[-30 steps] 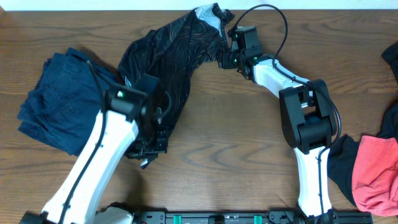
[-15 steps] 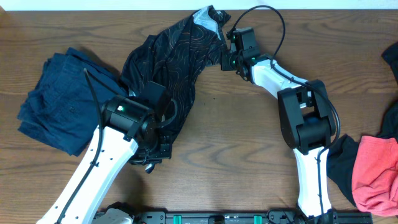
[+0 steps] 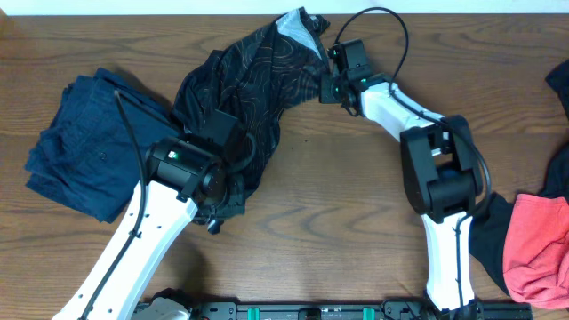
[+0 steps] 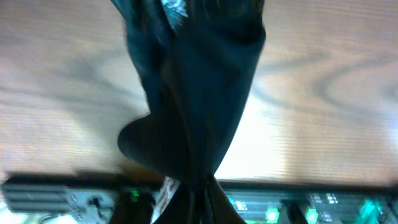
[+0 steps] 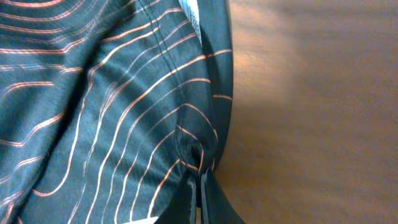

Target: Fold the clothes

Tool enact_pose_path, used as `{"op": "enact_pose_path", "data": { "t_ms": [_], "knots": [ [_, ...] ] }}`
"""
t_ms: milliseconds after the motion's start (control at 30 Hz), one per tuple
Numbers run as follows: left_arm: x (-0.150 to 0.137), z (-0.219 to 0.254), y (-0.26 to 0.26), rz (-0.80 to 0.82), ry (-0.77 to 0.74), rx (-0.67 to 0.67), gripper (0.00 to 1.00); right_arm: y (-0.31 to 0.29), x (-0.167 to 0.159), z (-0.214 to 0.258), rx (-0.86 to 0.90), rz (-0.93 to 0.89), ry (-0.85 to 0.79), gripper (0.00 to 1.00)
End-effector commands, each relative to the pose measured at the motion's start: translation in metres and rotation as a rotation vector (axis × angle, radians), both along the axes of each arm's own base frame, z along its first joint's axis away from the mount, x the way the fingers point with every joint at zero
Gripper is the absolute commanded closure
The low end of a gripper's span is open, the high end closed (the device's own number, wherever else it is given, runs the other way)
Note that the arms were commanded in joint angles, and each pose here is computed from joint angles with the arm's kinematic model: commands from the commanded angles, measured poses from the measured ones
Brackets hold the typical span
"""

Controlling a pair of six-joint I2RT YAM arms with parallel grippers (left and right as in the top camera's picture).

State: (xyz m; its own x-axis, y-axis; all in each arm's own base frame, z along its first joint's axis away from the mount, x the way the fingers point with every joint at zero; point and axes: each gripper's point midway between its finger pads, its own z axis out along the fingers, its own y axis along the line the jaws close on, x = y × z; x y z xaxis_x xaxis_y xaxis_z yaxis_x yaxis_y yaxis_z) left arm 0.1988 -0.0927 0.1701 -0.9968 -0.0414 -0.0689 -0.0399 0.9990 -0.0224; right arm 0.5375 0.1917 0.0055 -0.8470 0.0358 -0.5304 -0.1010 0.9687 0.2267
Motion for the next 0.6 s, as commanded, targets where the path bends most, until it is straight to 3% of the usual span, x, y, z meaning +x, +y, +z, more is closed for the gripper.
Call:
{"op": "enact_pose_path", "data": {
  "t_ms": [0,133,267,567],
  "knots": [
    [0.029,0.008,0.028,0.033,-0.150,0.160,0.94,-0.045,0.010,0.062,-0.017,-0.107,-0.057,0.99],
    [0.066,0.030,0.039,0.089,-0.302,0.159,0.94,-0.096,-0.008,0.151,-0.021,-0.184,-0.113,0.99],
    [0.087,0.067,0.055,0.165,-0.405,0.129,0.94,-0.141,-0.053,0.230,-0.035,-0.237,-0.155,0.99],
    [0.089,0.187,0.063,0.097,-0.715,0.064,0.94,-0.197,-0.166,0.366,-0.058,-0.326,-0.373,0.99]
  ]
}}
